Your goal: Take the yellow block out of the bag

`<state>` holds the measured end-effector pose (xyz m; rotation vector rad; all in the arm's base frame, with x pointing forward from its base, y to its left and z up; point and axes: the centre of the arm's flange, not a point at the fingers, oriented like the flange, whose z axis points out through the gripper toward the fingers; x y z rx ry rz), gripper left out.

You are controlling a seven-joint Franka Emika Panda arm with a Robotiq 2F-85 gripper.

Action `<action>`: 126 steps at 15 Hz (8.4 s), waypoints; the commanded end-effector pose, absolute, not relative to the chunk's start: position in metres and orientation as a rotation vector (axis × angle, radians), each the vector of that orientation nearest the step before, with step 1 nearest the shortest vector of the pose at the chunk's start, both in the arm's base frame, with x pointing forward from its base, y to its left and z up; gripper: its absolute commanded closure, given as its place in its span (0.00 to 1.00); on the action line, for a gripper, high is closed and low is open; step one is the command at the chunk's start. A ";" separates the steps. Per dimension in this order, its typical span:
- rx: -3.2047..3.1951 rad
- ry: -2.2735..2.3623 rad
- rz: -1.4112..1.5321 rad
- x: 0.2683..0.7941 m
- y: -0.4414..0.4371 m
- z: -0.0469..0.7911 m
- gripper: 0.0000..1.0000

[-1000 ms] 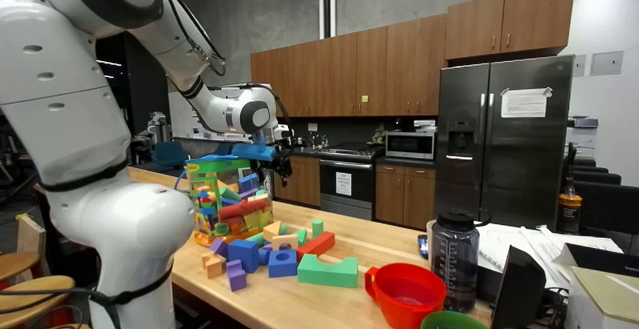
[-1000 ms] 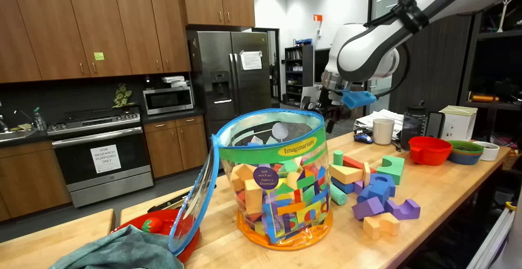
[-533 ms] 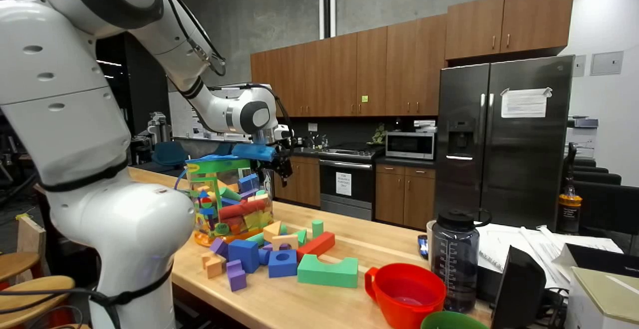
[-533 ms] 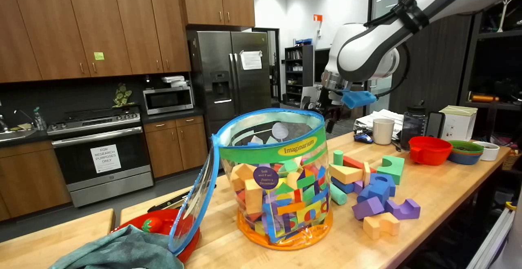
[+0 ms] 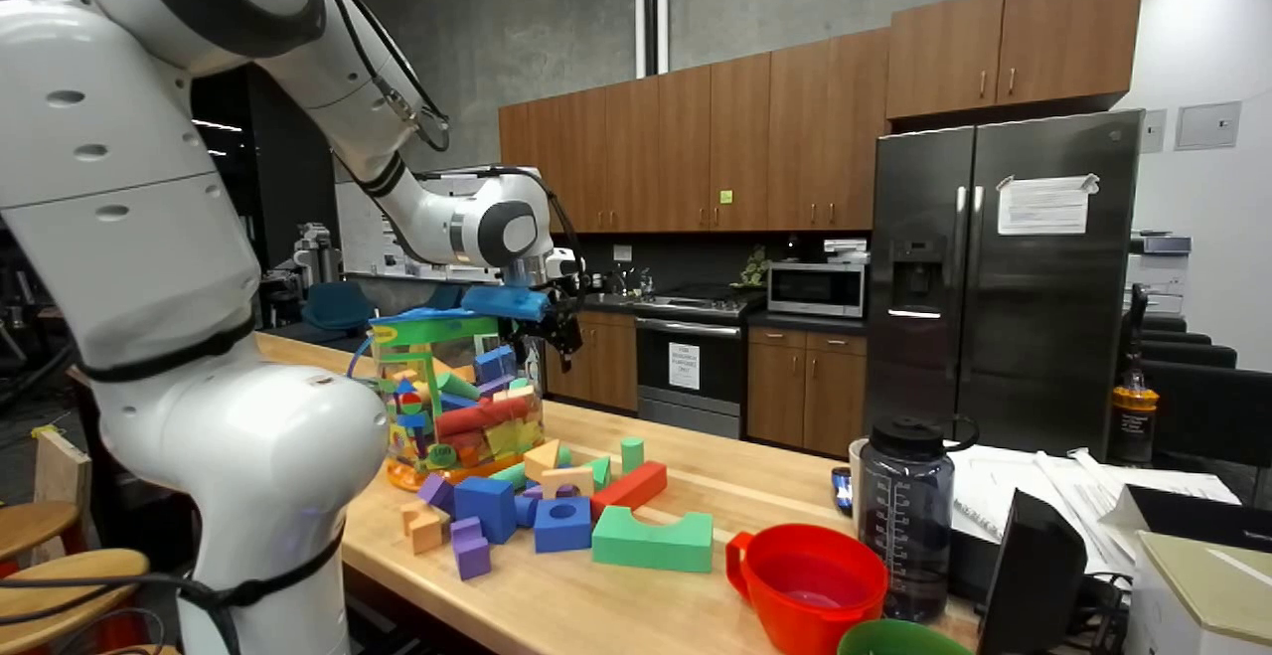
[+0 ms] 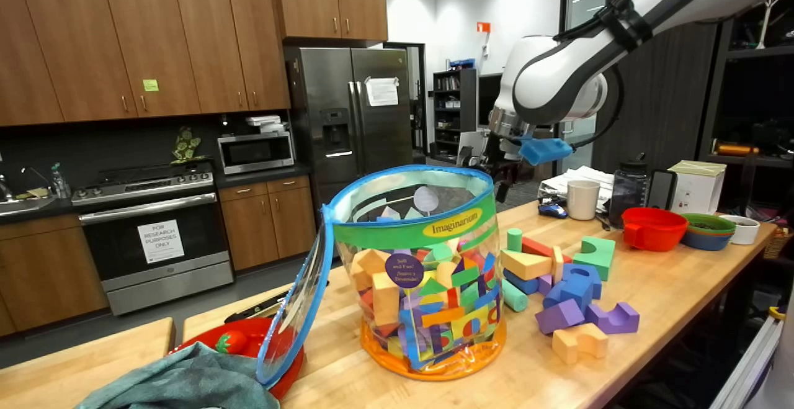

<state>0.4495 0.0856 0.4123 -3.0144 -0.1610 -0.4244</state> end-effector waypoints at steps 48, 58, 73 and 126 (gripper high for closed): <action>-2.781 -0.202 -0.161 0.530 0.120 0.601 0.00; -2.736 -0.183 0.010 0.529 0.134 0.558 0.00; -2.754 -0.971 -0.153 0.538 0.218 0.578 0.00; -2.552 -1.363 -0.282 0.489 0.339 0.419 0.00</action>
